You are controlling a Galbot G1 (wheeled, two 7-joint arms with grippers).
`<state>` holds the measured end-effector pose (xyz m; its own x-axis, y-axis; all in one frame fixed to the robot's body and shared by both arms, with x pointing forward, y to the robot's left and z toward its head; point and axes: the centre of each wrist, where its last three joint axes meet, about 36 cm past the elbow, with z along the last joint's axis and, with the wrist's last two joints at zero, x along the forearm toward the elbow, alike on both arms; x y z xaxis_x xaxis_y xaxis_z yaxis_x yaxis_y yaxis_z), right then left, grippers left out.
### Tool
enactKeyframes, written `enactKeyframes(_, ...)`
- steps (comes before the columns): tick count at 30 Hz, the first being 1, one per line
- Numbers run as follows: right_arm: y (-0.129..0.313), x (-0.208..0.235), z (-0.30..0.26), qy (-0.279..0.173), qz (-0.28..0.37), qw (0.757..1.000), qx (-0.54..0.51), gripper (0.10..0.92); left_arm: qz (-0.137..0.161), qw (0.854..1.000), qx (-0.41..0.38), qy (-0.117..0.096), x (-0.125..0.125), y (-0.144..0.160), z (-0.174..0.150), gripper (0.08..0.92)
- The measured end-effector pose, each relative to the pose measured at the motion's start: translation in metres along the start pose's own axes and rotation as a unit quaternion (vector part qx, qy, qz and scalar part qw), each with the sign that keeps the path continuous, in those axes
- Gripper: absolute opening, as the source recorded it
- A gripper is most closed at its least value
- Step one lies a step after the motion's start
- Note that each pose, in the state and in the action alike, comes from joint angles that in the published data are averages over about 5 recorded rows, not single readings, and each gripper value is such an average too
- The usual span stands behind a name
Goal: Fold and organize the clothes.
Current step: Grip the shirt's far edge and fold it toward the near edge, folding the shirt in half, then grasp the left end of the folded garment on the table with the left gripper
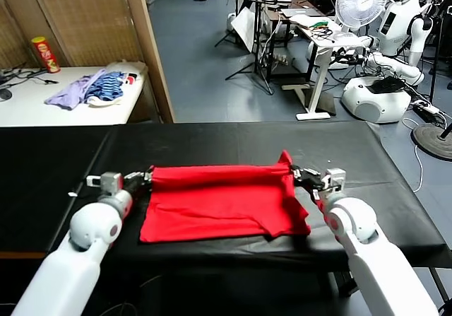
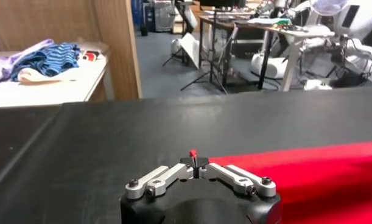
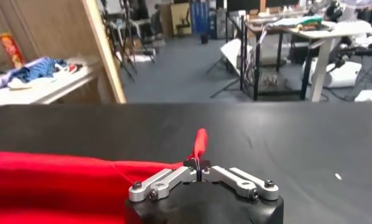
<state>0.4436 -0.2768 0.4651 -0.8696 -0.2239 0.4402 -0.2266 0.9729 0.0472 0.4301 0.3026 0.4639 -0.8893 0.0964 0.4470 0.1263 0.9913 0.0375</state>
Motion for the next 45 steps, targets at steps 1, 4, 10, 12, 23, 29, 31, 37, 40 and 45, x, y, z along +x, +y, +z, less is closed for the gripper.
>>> enactKeyframes(1,0.002,0.004,0.002,0.004,0.002,1.0,0.003,0.123,0.0,1.0,-0.004,0.0,0.005,-0.002,0.002,0.128)
enactKeyframes(4,0.007,0.015,0.008,0.019,0.005,1.0,0.012,0.123,-0.003,1.0,-0.018,0.002,0.018,-0.007,0.009,0.128)
enactKeyframes(10,0.016,0.03,0.02,0.042,-0.001,0.999,0.02,0.123,-0.008,0.999,-0.04,0.016,0.039,-0.014,0.031,0.128)
enactKeyframes(12,0.019,0.035,0.024,0.045,-0.006,0.999,0.019,0.127,-0.008,0.998,-0.048,0.028,0.044,-0.017,0.039,0.128)
enactKeyframes(23,0.013,0.059,0.016,-0.009,0.005,1.0,0.007,0.632,-0.001,0.998,-0.039,0.039,0.066,-0.024,0.049,0.505)
enactKeyframes(29,0.01,0.043,0.016,-0.059,0.043,0.997,0.01,0.793,0.007,1.0,0.003,0.014,0.059,-0.023,0.037,0.77)
enactKeyframes(31,0.011,0.03,0.021,-0.06,0.049,0.997,0.009,0.797,0.007,1.0,0.017,0.004,0.051,-0.022,0.034,0.789)
enactKeyframes(37,0.018,-0.005,0.031,-0.046,0.055,0.997,-0.009,0.798,0.01,0.999,0.052,-0.005,0.019,-0.018,0.034,0.798)
enactKeyframes(40,0.019,-0.021,0.035,-0.038,0.056,0.997,-0.02,0.798,0.018,0.997,0.072,0.003,0.006,-0.016,0.037,0.798)
enactKeyframes(45,0.021,-0.039,0.043,-0.022,0.052,0.998,-0.032,0.743,0.022,0.995,0.096,0.018,-0.011,-0.01,0.045,0.79)
